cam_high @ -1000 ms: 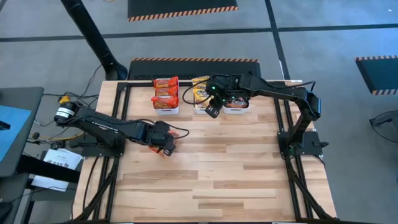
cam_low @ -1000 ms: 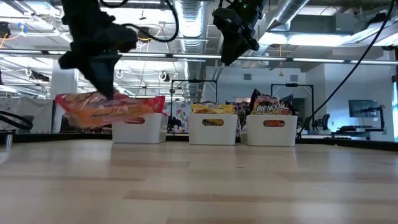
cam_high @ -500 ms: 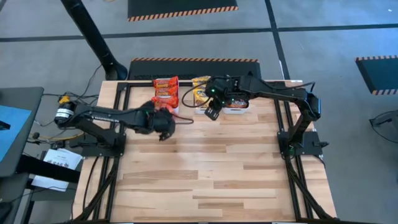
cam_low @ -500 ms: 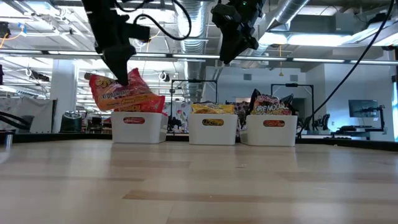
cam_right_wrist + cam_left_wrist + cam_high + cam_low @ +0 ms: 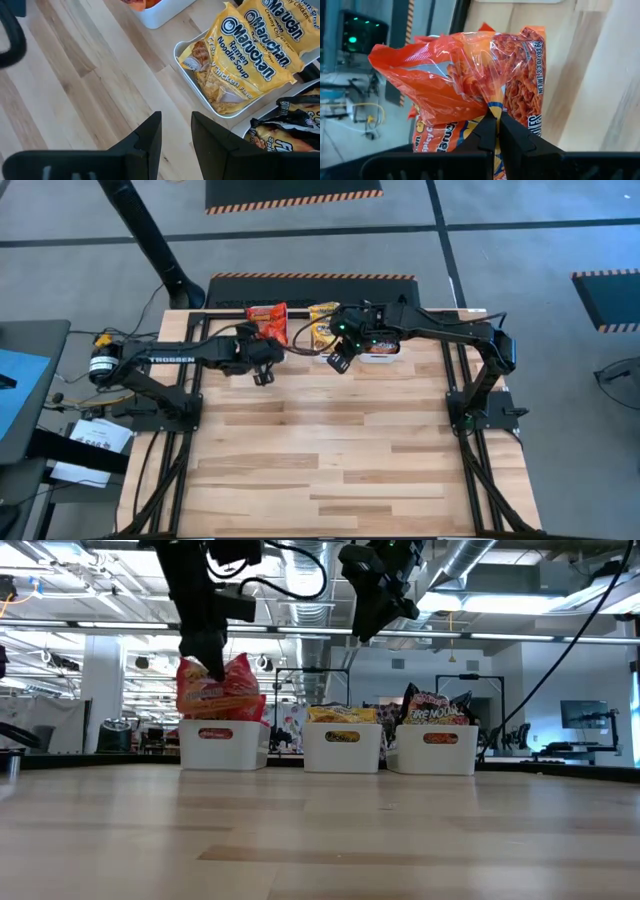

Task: Sort Maruchan noodles
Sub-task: Put the orange noodle pack into the left white bin

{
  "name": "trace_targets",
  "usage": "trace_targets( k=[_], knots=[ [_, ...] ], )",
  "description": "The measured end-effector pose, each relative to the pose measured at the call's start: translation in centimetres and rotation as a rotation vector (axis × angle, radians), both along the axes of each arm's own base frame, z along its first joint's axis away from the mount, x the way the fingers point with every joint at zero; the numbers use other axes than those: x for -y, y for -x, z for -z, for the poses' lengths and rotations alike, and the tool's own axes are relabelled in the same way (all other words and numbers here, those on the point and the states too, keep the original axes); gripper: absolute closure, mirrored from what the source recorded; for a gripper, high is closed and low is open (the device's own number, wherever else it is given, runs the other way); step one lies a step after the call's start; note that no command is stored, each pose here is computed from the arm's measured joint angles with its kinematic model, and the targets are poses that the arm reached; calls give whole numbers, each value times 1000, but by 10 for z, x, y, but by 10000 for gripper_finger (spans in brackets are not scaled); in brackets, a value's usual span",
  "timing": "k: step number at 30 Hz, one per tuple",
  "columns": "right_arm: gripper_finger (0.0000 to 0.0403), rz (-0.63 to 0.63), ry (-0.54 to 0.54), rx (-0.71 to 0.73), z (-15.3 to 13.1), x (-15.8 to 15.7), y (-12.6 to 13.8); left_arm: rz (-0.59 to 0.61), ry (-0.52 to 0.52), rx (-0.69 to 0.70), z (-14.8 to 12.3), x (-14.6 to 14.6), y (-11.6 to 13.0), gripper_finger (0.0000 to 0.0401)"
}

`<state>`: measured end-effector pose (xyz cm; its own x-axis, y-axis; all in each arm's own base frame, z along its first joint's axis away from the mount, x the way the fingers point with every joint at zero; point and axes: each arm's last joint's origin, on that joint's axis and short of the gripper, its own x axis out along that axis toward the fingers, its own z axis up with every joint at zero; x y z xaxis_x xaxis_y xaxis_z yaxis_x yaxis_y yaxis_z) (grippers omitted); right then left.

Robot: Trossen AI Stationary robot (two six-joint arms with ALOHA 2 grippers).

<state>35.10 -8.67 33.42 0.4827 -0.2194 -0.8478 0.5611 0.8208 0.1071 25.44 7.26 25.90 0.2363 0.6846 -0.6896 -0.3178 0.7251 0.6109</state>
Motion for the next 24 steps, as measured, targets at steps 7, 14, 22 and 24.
trace_targets(
  k=[7,14,22,24],
  knots=[
    [271,3,-5,2,0,-2,0,11,45,-44,9,-18,3,401],
    [271,4,-5,3,0,-2,0,-10,28,-56,21,-39,-6,401],
    [271,4,-5,4,0,-2,-1,-36,0,-87,27,-55,-6,401],
    [271,5,-4,4,0,-1,0,-19,1,-85,27,-58,-7,401]
  ],
)
